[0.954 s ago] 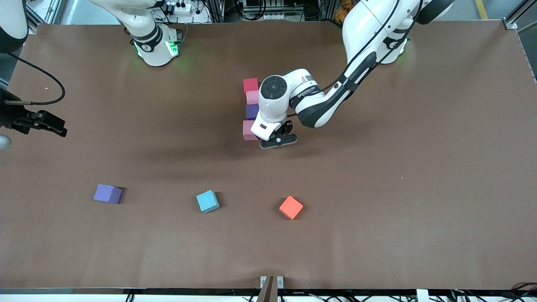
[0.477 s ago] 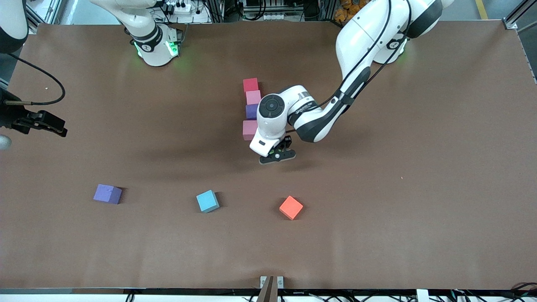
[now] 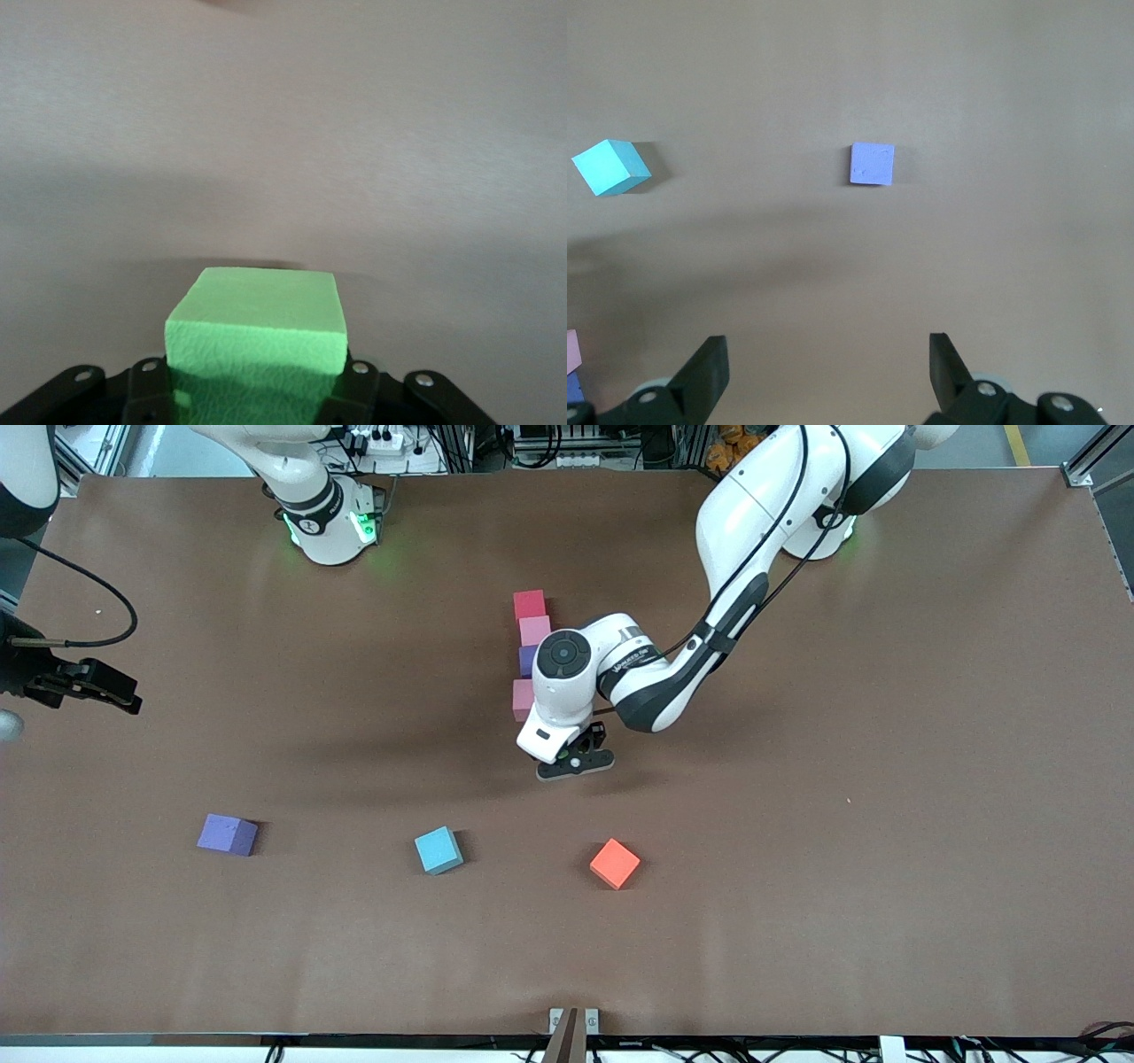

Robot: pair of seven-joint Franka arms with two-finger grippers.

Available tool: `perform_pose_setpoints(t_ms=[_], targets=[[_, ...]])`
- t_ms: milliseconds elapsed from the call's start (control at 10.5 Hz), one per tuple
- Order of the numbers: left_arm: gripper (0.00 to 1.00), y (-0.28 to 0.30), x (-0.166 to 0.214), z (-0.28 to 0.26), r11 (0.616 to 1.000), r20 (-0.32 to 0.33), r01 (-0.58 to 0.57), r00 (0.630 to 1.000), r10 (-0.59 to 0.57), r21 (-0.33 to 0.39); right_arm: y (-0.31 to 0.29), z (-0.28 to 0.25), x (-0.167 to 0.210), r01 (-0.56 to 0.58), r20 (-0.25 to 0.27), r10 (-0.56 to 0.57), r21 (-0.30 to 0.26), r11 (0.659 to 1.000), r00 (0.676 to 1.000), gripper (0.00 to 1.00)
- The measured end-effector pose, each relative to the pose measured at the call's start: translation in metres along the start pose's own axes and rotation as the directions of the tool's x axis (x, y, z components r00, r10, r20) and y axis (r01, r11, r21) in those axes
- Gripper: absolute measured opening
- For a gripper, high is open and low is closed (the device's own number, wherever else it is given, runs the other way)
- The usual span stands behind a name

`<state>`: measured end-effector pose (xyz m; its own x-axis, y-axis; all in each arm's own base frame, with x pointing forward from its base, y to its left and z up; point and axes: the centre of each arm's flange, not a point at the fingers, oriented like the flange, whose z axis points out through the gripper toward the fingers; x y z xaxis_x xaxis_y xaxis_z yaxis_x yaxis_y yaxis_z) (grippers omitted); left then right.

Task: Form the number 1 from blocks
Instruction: 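Carry the green cube below the pink cube and release it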

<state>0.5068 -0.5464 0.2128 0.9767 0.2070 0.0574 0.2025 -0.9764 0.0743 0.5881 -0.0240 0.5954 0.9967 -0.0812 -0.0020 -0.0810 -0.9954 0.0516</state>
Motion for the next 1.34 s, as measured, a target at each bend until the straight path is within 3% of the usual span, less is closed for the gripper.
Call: perform_pose_setpoints(t_ms=[858,1335], targets=[[0.57,0.035,-0.047,0.017,0.999,-0.041,-0.04,0.998,0.039,-0.025,0.0,0.0,0.0,0.0,0.002,0.0,0.0,1.0,1.0,1.0],[0.57,0.034,-0.045,0.018,0.999,-0.043,-0.035,0.998,0.034,-0.024,0.0,0.0,0.0,0.0,0.002,0.0,0.0,1.0,1.0,1.0]])
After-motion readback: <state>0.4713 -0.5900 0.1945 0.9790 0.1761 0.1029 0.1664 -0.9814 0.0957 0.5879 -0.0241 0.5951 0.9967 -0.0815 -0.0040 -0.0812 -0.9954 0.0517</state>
